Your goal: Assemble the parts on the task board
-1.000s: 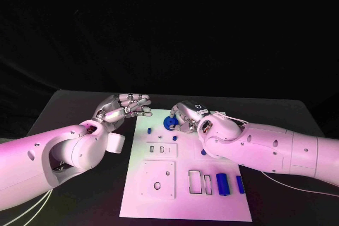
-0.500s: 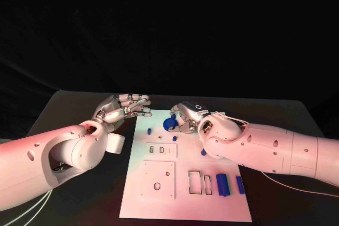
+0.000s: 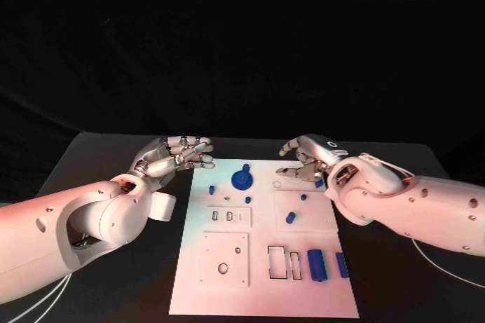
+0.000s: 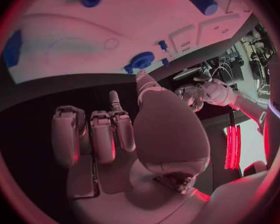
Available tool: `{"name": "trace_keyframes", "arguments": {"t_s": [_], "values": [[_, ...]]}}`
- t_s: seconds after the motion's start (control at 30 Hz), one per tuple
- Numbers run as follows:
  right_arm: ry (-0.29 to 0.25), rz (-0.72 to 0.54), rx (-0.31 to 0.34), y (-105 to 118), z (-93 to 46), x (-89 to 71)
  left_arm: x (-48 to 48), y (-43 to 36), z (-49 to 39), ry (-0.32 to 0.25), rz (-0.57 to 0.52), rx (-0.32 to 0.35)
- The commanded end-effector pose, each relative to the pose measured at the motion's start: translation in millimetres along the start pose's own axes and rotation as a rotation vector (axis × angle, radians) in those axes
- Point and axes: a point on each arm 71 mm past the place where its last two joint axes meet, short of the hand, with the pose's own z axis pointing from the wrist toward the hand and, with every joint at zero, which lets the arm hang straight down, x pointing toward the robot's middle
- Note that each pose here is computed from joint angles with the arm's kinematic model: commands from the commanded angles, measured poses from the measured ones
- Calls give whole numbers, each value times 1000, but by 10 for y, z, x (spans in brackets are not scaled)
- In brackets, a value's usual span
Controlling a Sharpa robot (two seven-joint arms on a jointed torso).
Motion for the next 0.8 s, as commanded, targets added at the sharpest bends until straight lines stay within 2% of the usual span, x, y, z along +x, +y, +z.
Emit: {"name": "trace_keyframes", "arguments": {"t_s": [0.03,0.17,0.33,0.53,0.8], "values": [[1,164,-15,-160,-112,-131,20,-13,2,19,-4,9],[2,202,14,-449,-241,-265,28,-12,5,22,-5,10],[11,201,49,-744,-345,-312,38,-9,11,26,-7,10],[45,191,93,-1032,-436,-243,35,-4,17,26,-7,10],[102,201,116,-1150,-484,-96,29,-1,21,25,-7,10]]}}
